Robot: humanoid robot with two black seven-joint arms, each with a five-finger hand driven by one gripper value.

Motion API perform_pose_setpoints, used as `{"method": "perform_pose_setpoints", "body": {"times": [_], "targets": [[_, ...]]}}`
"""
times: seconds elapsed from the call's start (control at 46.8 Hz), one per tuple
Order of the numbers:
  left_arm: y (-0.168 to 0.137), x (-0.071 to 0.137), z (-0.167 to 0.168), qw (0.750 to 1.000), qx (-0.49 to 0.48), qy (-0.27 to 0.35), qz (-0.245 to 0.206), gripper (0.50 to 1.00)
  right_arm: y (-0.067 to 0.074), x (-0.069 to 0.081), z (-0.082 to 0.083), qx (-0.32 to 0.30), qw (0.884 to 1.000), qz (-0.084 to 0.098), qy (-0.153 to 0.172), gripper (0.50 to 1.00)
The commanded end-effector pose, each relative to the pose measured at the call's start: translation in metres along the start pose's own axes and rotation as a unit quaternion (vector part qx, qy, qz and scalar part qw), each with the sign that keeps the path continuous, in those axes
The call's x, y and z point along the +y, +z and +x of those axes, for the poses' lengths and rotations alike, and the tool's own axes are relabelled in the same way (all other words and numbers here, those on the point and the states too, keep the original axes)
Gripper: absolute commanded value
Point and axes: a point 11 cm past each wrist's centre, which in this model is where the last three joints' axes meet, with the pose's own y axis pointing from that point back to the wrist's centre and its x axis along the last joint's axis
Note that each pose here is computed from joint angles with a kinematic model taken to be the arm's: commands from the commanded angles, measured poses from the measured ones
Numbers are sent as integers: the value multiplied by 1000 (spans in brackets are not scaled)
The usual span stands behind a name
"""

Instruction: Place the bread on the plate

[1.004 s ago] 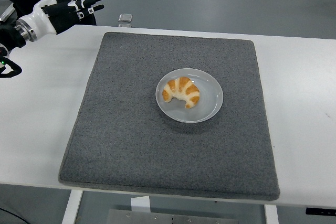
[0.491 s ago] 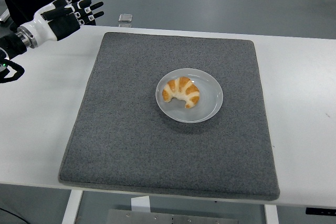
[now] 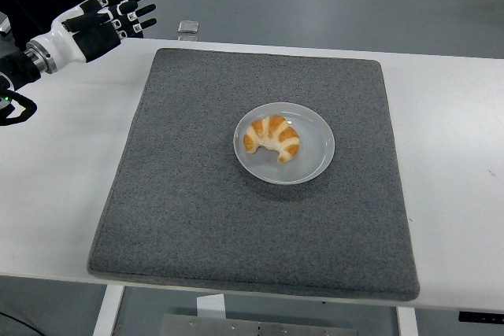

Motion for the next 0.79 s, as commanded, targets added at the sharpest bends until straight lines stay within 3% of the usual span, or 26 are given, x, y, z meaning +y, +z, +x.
{"method": "perform_pose_setpoints", "body": {"times": [0.0,0.769], "targets": [[0,0,0,1000,1,0,-1,999,0,0,0,0,1000,0,0,952],[0,-1,-2,1000,5,-4,-2,999,0,0,0,0,1000,0,0,952]]}}
